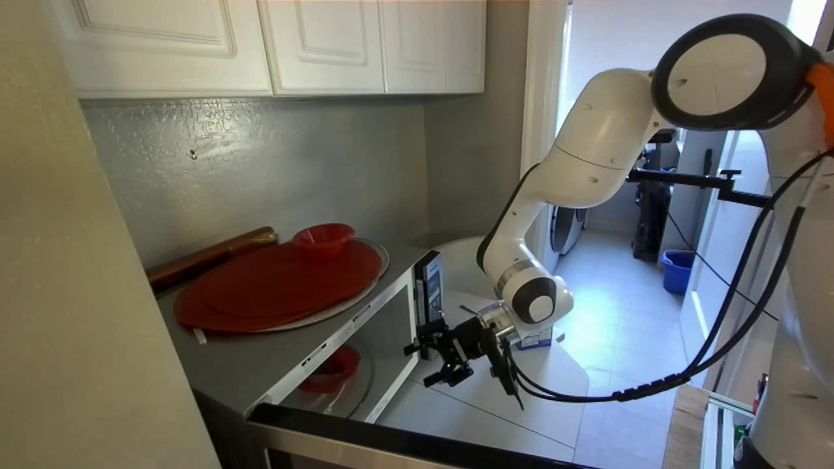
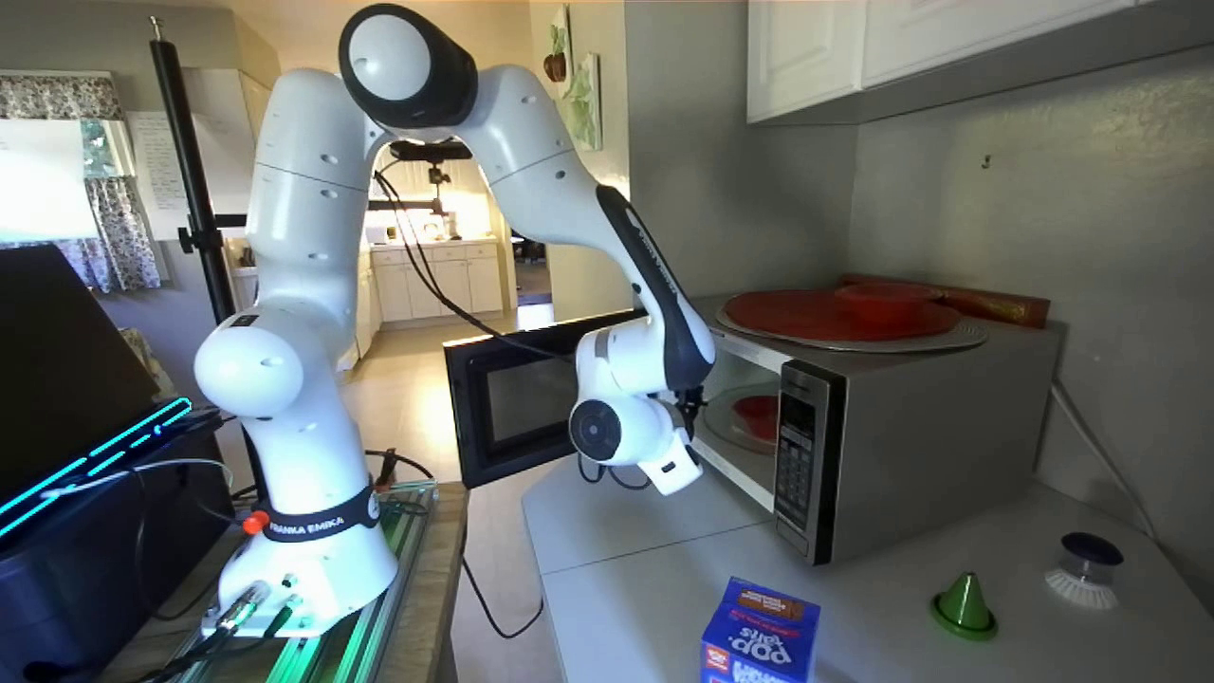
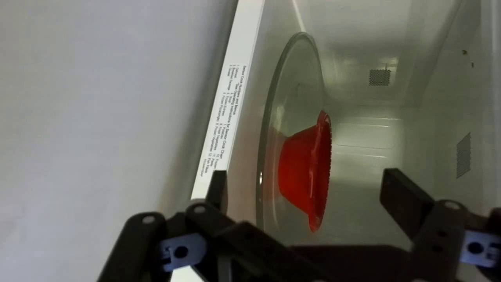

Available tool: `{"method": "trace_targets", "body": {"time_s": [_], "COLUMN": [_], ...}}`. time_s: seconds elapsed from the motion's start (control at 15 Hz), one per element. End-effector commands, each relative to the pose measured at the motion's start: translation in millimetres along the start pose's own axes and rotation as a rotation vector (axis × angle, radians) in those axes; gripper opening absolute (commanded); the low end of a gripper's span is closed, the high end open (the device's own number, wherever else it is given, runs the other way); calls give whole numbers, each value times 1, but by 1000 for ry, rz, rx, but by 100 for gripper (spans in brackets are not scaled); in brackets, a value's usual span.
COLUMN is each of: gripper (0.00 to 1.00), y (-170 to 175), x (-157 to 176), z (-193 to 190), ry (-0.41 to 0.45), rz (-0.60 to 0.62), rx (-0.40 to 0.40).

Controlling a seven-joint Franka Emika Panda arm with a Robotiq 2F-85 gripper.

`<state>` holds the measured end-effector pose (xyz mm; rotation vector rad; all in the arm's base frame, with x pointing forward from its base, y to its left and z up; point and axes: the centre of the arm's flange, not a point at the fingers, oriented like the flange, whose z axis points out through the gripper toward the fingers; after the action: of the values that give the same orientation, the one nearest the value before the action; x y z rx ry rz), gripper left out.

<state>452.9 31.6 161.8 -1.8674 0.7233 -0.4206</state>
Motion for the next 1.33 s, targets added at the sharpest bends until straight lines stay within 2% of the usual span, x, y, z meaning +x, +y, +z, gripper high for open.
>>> {"method": "trace_targets", "body": {"time_s": [0.0,0.27,0.53,0.93,1.27], "gripper": [100,100,100,100,100], "y": [-20,-42,-69,-117,-158], "x": [-14,-27,-38,-64,-89], "z": [-48,-91,-132,-178,-196], "ry": [-45,-140,-214,-310,-321], "rz": [21,10,-84,-272,-426], "rx": [-100,-194,-246,-226,-185]}}
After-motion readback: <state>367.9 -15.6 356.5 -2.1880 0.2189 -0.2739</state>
